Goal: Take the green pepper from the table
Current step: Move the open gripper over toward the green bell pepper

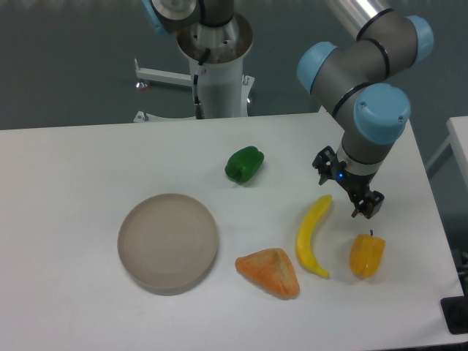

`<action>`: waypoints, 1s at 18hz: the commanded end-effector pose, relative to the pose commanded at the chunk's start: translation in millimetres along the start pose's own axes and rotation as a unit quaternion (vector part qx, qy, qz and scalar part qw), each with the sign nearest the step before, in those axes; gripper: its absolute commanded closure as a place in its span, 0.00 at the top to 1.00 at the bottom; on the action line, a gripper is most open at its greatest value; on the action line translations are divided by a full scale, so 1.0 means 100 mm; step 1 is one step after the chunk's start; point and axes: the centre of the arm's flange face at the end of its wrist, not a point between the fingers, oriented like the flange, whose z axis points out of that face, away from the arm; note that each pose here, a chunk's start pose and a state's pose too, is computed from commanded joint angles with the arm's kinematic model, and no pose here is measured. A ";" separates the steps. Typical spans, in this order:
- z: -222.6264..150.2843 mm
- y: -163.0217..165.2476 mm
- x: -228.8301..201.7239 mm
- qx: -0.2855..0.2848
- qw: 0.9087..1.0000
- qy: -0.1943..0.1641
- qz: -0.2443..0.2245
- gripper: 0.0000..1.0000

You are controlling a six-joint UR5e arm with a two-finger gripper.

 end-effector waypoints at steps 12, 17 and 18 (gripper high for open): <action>0.33 0.10 0.93 -0.003 0.998 0.065 0.008 1.00; 0.57 0.08 1.41 -0.006 0.995 0.102 0.009 1.00; 0.60 0.08 1.44 -0.007 0.995 0.103 0.007 1.00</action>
